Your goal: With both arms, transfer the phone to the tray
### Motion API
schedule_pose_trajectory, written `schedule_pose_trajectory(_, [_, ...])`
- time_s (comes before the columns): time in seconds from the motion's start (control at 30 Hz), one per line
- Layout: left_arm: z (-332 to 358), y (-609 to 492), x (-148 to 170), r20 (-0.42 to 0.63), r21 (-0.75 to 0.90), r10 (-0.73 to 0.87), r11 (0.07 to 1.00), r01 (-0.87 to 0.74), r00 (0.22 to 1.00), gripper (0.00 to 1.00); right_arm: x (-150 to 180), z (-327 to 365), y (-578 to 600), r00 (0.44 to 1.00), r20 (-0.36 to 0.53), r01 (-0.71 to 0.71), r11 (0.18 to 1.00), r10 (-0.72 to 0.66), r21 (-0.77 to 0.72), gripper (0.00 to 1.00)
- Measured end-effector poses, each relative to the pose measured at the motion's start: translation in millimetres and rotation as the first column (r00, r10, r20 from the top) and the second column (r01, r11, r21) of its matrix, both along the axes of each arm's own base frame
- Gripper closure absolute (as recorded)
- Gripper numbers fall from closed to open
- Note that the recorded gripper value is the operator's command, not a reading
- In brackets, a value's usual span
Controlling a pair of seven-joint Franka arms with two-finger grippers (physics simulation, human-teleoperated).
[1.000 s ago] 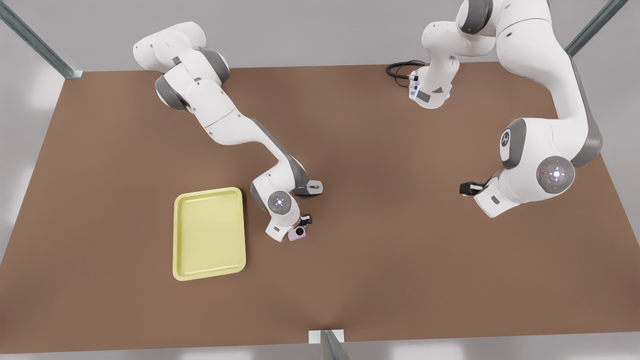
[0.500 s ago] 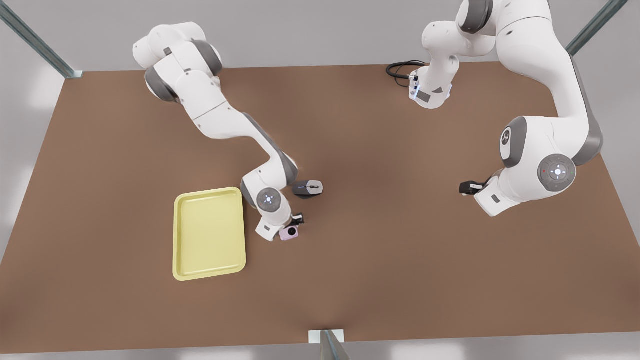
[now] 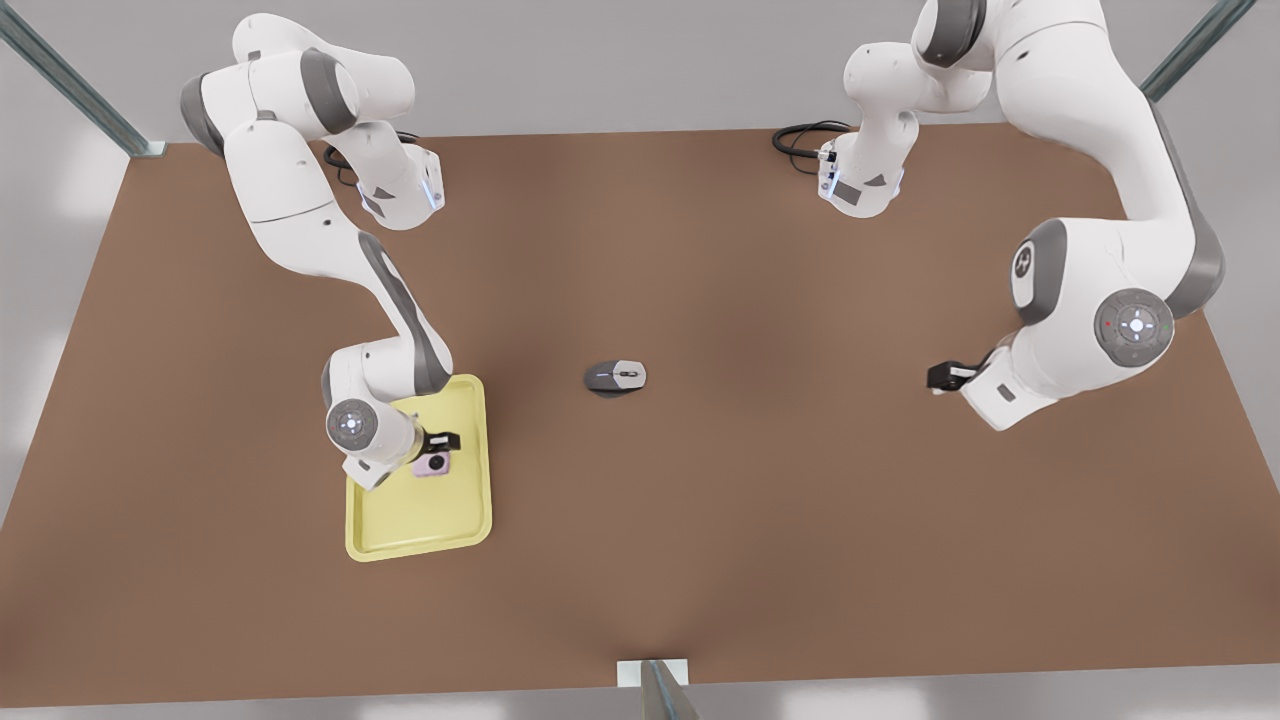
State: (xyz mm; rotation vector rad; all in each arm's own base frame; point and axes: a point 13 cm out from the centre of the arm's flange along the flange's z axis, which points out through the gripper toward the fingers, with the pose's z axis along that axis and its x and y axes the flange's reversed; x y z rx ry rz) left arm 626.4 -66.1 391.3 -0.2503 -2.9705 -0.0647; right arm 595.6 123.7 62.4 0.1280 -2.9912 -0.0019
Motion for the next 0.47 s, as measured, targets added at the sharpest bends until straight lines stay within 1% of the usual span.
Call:
schedule_pose_trajectory(0.07, [7.1, -1.1, 2.8, 0.016, 0.000, 0.006, 1.000, -0.006, 1.000, 0.00, 12.0, 27.4, 2.4, 0.999, 0.043, -0.033, 0.999, 0.032, 0.008, 0.00])
schedule_pose_trajectory(0.1, [10.3, -1.4, 3.9, 0.024, 0.000, 0.008, 1.000, -0.008, 1.000, 0.00, 24.9, 62.6, 4.9, 0.995, 0.090, -0.048, 0.999, 0.047, 0.013, 0.00])
schedule_pose_trajectory(0.17, [14.7, -1.4, 6.0, 0.034, 0.001, 0.014, 1.000, -0.014, 0.999, 0.00, 45.5, 149.3, -7.4, 0.981, 0.188, -0.052, 0.999, 0.048, 0.011, 0.00])
schedule_pose_trajectory(0.23, [15.9, -1.1, 6.6, 0.037, 0.003, 0.019, 1.000, -0.019, 0.999, 0.00, 78.6, 264.0, -56.5, 0.953, 0.302, 0.008, 1.000, -0.011, 0.012, 0.00])
schedule_pose_trajectory(0.27, [16.0, -1.0, 6.7, 0.038, 0.004, 0.021, 1.000, -0.021, 0.999, 0.00, 85.5, 319.6, -90.9, 0.938, 0.343, 0.050, 0.999, -0.051, 0.013, 0.00])
schedule_pose_trajectory(0.3, [16.1, -0.9, 6.8, 0.039, 0.004, 0.023, 1.000, -0.024, 0.999, 0.00, 84.9, 370.9, -117.9, 0.923, 0.376, 0.080, 0.997, -0.079, 0.014, 0.00])
schedule_pose_trajectory(0.33, [16.2, -0.9, 6.8, 0.039, 0.005, 0.026, 1.000, -0.026, 0.999, 0.00, 76.4, 409.1, -134.4, 0.919, 0.384, 0.095, 0.995, -0.092, 0.011, 0.00])
schedule_pose_trajectory(0.37, [16.0, -0.8, 6.9, 0.039, 0.006, 0.028, 1.000, -0.028, 0.999, 0.00, 65.4, 427.5, -142.7, 0.925, 0.367, 0.099, 0.995, -0.093, 0.005, 0.00])
schedule_pose_trajectory(0.47, [14.8, -1.3, 7.0, 0.038, 0.007, 0.033, 0.999, -0.033, 0.999, 0.00, 41.3, 425.9, -167.1, 0.958, 0.266, 0.114, 0.993, -0.111, 0.001, 0.00])
